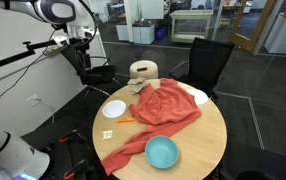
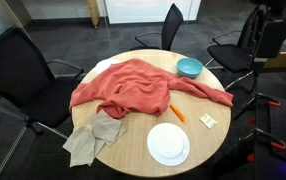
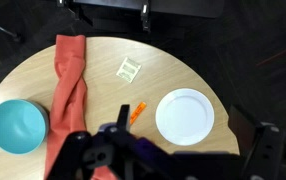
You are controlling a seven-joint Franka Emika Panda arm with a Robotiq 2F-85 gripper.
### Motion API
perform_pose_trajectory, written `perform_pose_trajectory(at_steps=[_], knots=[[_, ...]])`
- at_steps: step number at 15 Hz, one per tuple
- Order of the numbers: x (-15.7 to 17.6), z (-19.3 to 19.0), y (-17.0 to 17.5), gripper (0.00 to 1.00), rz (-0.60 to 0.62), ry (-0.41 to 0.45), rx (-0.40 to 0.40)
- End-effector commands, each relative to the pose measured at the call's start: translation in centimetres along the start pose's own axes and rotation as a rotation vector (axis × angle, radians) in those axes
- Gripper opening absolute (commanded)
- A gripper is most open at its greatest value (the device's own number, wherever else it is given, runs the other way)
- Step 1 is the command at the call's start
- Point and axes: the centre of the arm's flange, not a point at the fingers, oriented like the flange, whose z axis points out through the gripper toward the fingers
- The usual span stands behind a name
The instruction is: Put the marker in the bowl
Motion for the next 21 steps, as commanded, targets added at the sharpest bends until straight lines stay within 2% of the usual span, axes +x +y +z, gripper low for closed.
perform_pose_trajectory(at_steps=[1,11,12,18,21], knots=[[0.0,0.0,0.0,1.00,0.000,0.000,0.000],[0.0,0.0,0.0,1.00,0.000,0.000,0.000],[0.8,0.3,0.1,1.00,0.022,0.009,0.005],[4.4,4.1,2.0,1.00,0.126,0.065,0.059],[5.6,7.1,3.3,1.00,0.211,0.125,0.083]])
